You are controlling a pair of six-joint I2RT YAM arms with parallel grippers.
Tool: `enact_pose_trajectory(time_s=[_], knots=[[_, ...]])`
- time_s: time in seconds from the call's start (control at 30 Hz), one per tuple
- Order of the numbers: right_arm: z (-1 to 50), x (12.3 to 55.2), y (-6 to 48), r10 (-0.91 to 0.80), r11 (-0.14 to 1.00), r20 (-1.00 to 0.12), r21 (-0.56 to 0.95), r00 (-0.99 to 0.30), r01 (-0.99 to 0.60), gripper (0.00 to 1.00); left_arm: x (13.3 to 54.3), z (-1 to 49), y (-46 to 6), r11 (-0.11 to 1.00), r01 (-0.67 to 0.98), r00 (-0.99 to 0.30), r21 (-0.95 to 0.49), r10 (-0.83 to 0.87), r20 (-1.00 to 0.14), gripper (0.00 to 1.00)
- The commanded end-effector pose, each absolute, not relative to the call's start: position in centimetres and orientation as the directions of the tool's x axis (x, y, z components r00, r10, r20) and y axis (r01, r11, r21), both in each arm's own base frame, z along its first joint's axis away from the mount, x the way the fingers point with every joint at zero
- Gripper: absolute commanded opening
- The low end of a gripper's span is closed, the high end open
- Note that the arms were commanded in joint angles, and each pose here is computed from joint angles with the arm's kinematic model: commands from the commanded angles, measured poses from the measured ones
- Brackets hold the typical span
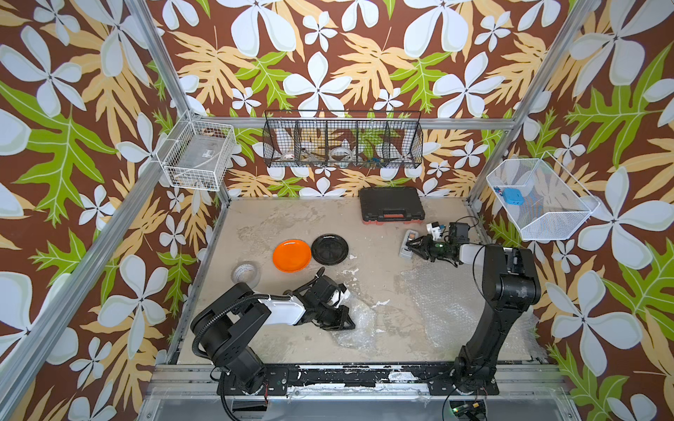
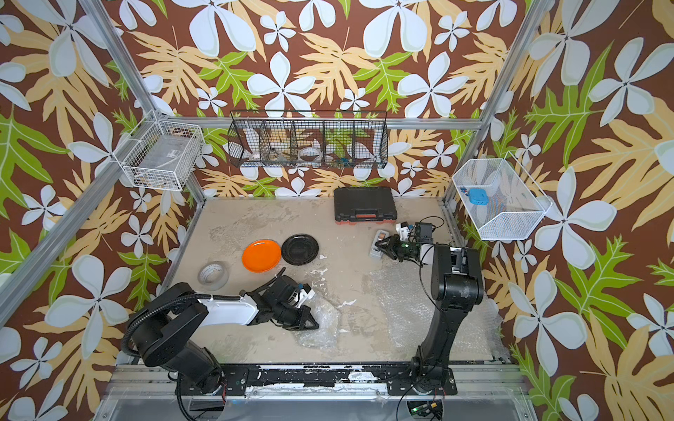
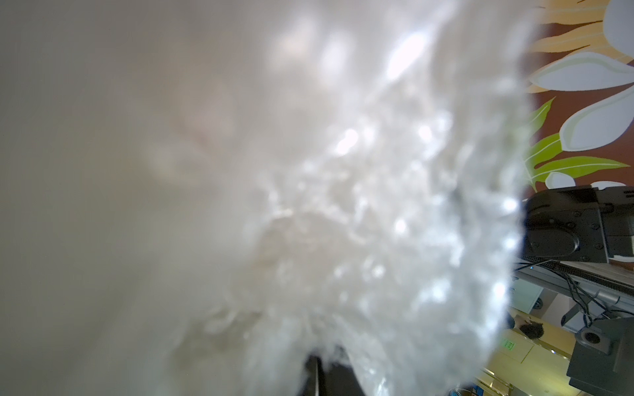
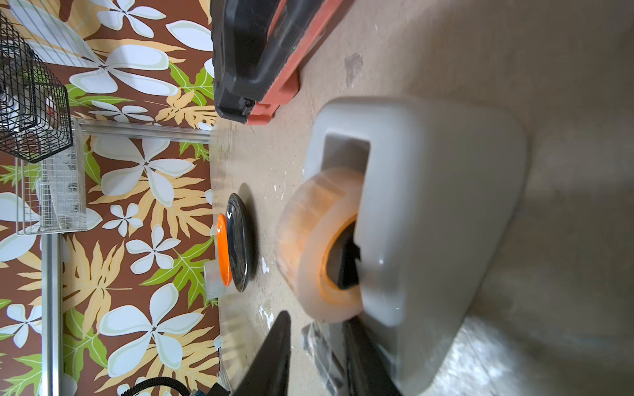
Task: Wrap dinner plates in bubble wrap
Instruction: Pull the tape from the tape cutter.
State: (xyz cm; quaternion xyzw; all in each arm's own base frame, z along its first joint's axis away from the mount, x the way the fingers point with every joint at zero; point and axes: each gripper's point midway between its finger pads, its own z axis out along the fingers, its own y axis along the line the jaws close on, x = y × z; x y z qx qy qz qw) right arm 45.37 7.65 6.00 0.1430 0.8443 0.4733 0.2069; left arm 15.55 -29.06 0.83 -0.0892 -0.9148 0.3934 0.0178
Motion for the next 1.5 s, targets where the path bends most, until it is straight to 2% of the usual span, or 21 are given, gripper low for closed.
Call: enact_pose_trajectory(time_s=[0.0, 1.0, 1.47], knots=[[5.5, 45.5, 7.8, 0.434, 0.518, -0.211, 0.854, -0.876, 0.051, 0.28, 13.6, -3.2, -24.4, 0.849, 0.044, -0.989, -0.527, 0.113, 0.098, 0.08], [4.6, 45.4, 7.7, 0.432, 0.533, -0.197, 0.843, -0.880, 0.073, 0.01, 13.4, -3.3, -24.2, 0.848, 0.041, -0.989, -0.528, 0.110, 0.100, 0.08], [8.0, 45.0, 8.0, 0.428, 0.539, -0.255, 0.842, -0.867, 0.018, 0.00, 13.4, -3.4, -24.3, 0.847, 0.042, -0.988, -0.529, 0.113, 0.103, 0.08]])
